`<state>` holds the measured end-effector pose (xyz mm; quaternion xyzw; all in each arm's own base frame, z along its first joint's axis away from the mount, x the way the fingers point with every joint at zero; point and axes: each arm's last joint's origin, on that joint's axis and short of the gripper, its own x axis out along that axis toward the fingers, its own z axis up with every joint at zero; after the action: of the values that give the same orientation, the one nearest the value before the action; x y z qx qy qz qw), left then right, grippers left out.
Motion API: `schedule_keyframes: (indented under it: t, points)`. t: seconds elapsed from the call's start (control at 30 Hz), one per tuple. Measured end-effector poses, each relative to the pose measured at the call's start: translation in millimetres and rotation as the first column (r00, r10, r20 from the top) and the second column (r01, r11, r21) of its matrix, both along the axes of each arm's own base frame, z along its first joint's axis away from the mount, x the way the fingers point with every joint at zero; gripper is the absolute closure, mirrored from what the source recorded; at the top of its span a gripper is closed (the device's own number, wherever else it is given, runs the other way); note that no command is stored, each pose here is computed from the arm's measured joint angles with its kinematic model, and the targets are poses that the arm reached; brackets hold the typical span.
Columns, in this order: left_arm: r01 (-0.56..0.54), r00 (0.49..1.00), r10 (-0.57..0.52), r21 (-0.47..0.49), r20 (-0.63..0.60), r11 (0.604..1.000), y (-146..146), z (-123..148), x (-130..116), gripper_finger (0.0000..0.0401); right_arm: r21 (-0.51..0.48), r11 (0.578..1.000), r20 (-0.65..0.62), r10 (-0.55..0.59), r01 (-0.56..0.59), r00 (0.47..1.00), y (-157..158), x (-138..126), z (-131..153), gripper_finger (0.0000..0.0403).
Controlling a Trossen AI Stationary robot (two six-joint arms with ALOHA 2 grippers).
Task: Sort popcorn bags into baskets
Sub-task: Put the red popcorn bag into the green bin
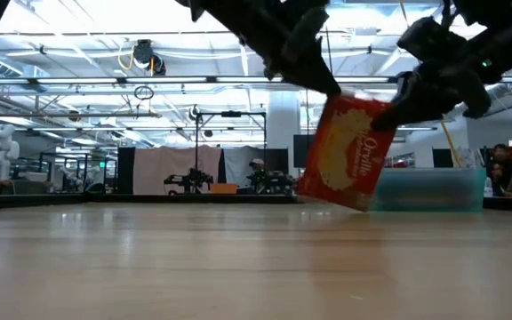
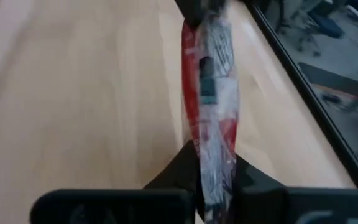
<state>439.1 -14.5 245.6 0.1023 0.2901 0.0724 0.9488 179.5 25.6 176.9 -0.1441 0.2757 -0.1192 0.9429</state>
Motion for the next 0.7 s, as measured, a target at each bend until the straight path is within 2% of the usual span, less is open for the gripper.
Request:
schedule_keyframes:
  t: [0.13,0.3,0.4,0.47,0.57,0.7]
  points:
    - [-0.043,0.998,0.041,0.027,0.051,0.999,1.7,20.0,-7.3,0.0283,0.077,0.997,0.052,0.028,-0.032,0.998,-7.9,4.9,4.7,0.0374]
    - [-0.037,0.992,0.032,0.04,0.125,0.999,-0.6,31.2,-6.6,0.0186,0.167,0.983,0.054,0.061,-0.069,0.997,-18.7,8.0,7.4,0.0386]
    - [-0.041,0.99,0.035,0.037,0.139,0.998,3.9,26.8,-1.9,0.0136,0.173,0.983,0.055,0.06,-0.069,0.997,-23.0,8.8,8.9,0.0392]
    - [-0.038,0.995,0.035,0.035,0.093,0.999,8.4,14.6,1.4,0.0111,0.166,0.984,0.058,0.05,-0.059,0.997,-25.7,9.1,9.5,0.0391]
    - [-0.022,0.999,0.021,0.02,0.049,1.0,13.3,-1.5,6.1,0.0097,0.164,0.986,0.058,0.03,-0.039,0.998,-29.5,9.1,9.7,0.0383]
    - [-0.012,1.0,0.012,-0.003,0.028,1.0,19.9,-15.5,11.9,0.0129,0.156,0.987,0.062,0.023,-0.033,0.998,-31.7,9.3,10.1,0.0378]
